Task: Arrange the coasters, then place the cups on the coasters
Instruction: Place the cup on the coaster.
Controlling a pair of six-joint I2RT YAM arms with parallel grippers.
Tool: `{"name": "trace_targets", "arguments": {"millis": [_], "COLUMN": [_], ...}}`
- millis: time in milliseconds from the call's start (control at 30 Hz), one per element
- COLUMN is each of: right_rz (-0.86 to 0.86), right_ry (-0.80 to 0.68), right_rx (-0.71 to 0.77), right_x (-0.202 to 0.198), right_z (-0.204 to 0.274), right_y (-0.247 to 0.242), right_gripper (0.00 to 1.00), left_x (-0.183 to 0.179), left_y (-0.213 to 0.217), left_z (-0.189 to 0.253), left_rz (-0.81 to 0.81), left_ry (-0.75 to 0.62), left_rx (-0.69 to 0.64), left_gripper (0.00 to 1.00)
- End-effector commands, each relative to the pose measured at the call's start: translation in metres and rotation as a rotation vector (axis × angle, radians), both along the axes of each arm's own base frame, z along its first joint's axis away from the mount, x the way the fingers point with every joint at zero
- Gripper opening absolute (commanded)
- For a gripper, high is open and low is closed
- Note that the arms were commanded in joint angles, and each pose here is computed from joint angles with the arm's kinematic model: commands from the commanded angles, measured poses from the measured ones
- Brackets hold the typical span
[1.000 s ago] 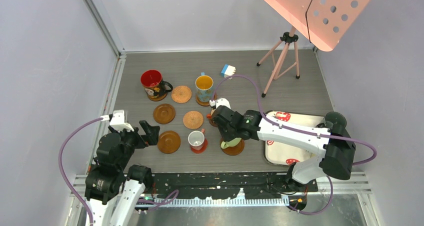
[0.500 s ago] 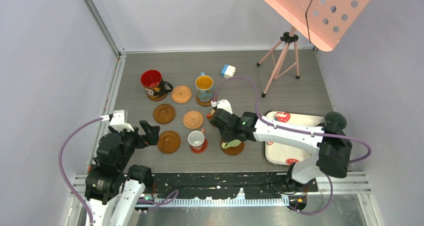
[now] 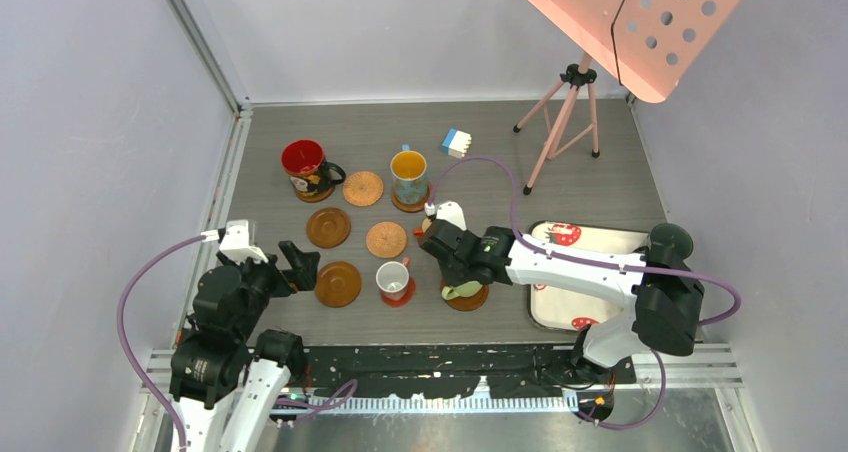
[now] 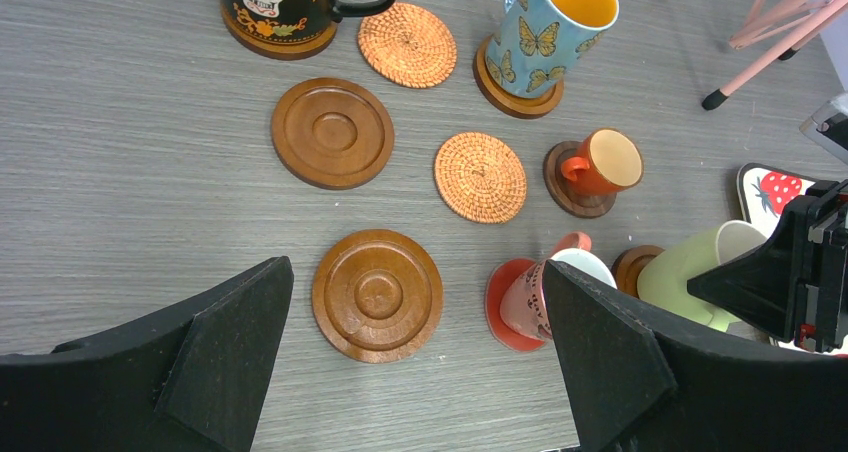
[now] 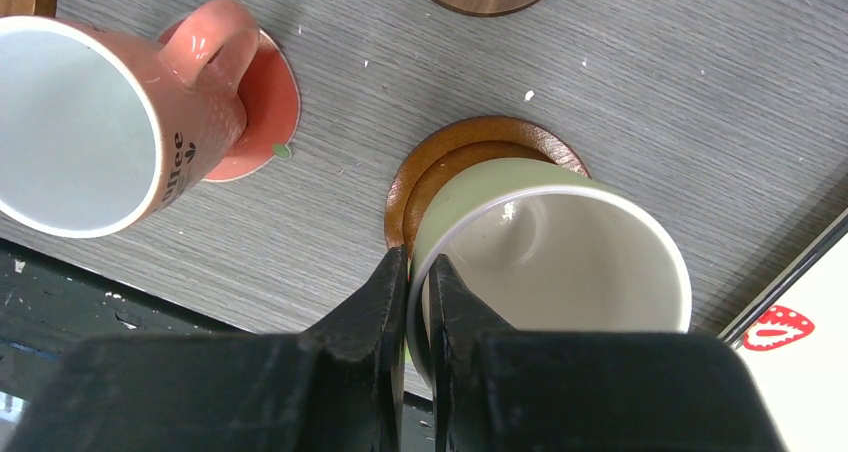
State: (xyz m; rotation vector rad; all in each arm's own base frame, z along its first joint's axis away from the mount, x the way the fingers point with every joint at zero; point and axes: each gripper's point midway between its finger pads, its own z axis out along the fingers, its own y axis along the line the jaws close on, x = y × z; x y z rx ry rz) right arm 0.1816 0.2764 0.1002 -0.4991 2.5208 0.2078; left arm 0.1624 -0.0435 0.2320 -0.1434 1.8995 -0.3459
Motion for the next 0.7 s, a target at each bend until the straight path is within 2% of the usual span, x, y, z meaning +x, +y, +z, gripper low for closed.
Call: {"name": "trace_targets", "arguments": {"millis": [0,267,467,667], "right_rz": [-0.029,-0.043,-0.047,-0.049], "right_ry": [-0.043,-0.027,-0.017,-0.028], "right_rx": [0.086,0.088,0.103,0.117], "right_x": [0.006,0.004,0.003,0.005], "right_z": [0.021,0.021,0.025,0.041], "right_y": [0.014,0.013,0.016,0.017], "right_gripper": [0.16,0.21,0.32,0.36], "left_x": [0.005,0.005,0.004,0.004], "left_y": [0.000,-0.001,0.000,-0.001], "left_z": [0.010,0.010,0.010,0.011], "left_rz": [0.000,-0.002,0.000,-0.005], "left_ry": [-0.044,-0.047,-0.048,-0.054], "left_rx": [-0.002,-0.004,-0.003,-0.006], "left_gripper": [0.99,0.99,0.99,0.99]}}
